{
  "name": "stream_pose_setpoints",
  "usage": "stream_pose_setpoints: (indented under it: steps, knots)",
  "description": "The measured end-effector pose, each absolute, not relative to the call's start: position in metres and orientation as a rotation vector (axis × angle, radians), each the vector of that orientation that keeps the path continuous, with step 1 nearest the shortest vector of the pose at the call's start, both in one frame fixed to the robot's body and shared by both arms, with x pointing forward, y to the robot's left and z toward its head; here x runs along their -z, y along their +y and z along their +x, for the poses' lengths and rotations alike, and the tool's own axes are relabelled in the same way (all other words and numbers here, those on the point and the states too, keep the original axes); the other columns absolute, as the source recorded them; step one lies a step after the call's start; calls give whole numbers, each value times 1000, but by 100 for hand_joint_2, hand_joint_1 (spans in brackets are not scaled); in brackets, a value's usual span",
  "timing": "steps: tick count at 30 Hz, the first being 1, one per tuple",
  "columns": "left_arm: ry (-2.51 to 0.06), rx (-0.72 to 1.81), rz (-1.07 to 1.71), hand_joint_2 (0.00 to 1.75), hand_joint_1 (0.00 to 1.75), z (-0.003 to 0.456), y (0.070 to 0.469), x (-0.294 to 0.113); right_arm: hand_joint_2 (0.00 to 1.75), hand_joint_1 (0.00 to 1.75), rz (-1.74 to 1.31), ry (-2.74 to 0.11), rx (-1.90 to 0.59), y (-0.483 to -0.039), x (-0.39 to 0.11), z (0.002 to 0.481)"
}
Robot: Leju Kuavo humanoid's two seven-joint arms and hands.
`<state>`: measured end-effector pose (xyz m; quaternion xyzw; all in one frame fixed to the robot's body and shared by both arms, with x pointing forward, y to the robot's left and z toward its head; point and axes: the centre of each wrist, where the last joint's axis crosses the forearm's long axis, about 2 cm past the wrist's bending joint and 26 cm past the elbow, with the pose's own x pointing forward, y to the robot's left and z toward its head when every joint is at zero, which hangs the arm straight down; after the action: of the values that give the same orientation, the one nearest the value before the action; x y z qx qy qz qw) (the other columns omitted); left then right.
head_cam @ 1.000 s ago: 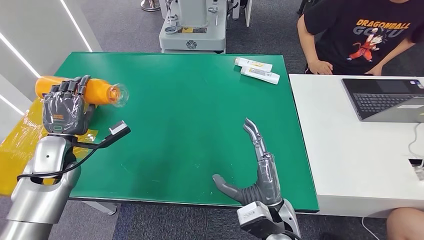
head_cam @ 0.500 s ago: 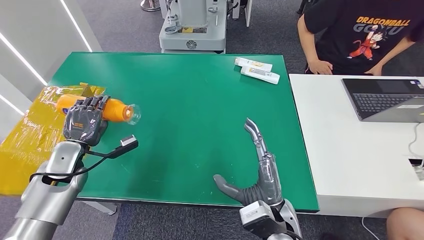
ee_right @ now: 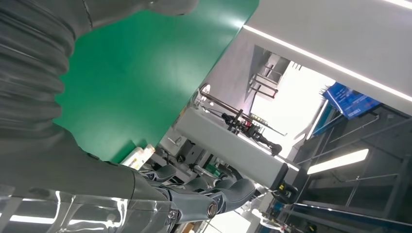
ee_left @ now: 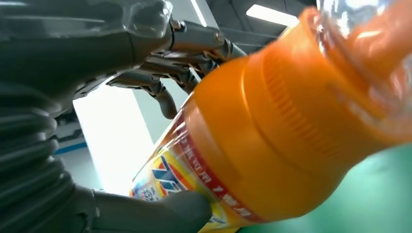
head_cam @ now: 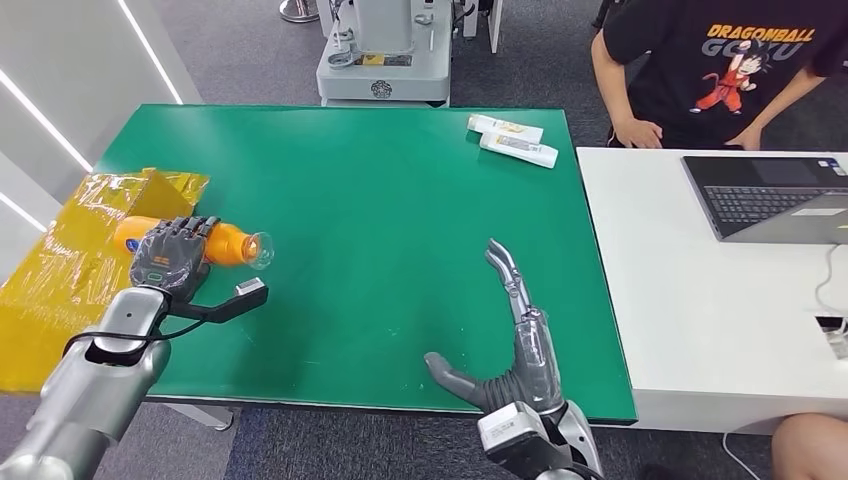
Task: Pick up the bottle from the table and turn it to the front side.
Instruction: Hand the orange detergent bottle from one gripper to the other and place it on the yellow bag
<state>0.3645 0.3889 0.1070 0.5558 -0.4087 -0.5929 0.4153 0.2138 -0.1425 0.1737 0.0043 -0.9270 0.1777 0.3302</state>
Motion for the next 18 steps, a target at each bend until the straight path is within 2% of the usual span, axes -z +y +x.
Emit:
stream_pose_setpoints:
  steps: [18]
  knots:
    - [-912,1503,1333,175,175,352,411,-87,175,0,48,-2405,-473,-140,-174,216]
